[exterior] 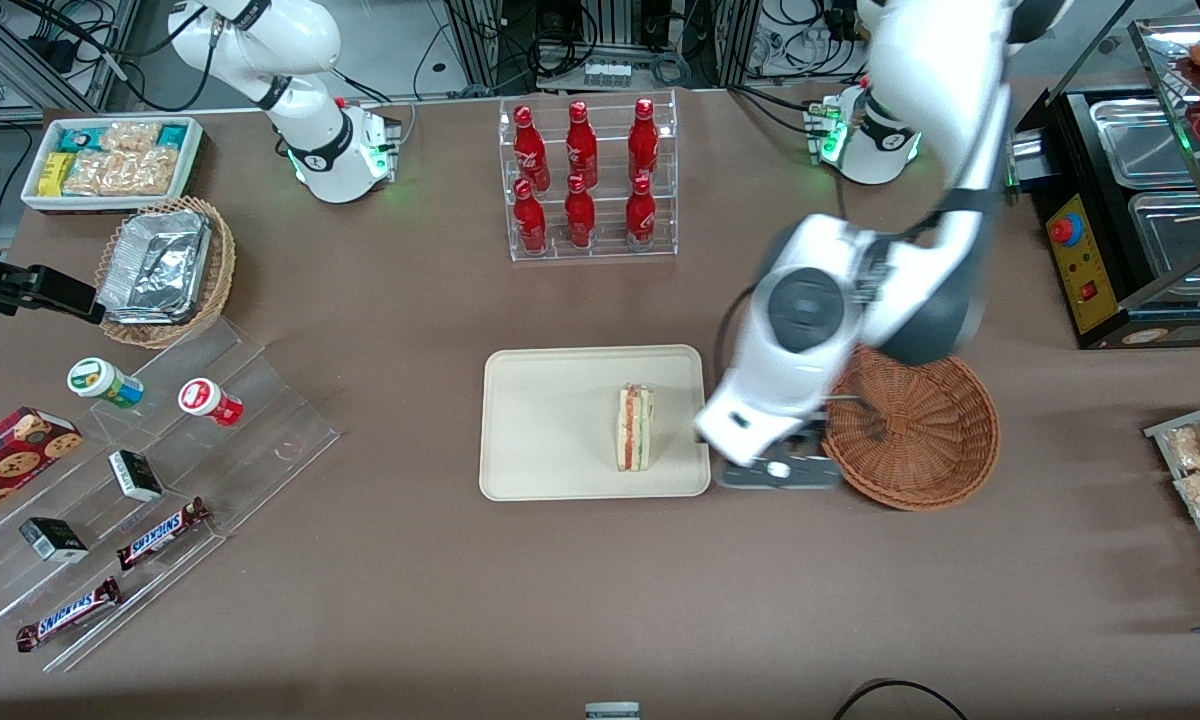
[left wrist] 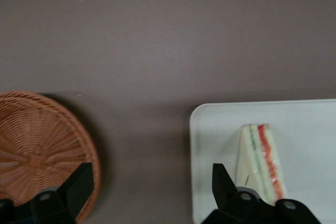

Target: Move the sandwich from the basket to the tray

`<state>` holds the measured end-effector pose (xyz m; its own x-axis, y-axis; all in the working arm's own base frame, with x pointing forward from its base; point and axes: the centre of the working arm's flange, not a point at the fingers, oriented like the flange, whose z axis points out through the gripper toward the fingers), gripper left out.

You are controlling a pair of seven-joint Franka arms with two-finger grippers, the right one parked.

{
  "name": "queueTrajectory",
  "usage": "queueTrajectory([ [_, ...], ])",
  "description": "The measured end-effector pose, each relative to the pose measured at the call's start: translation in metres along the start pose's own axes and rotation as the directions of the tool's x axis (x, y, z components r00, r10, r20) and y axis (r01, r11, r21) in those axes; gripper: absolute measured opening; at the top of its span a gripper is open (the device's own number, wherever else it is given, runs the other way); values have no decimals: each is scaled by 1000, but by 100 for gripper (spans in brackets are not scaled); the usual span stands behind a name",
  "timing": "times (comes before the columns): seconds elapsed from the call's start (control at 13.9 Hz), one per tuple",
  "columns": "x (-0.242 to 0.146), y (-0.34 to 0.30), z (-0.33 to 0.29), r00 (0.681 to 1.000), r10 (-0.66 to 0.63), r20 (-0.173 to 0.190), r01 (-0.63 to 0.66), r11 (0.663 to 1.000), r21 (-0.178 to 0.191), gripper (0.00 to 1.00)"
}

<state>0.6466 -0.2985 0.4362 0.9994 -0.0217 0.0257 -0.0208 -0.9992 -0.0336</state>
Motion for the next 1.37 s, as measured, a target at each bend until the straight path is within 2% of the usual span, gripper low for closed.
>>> queueTrajectory([
  [0.07,6,-29,-11,1000,-18,14,18,1000,-10,100],
  [0.29,11,-103,-45,996,-78,51,79,997,-9,100],
  [0.72,-22,-194,-124,983,-139,117,140,990,4,100],
  [0.94,-51,-218,-155,978,-168,126,168,986,7,100],
  [1.15,-88,-245,-184,972,-201,120,203,979,0,100],
  [1.37,-115,-267,-202,971,-198,132,201,980,-5,100],
])
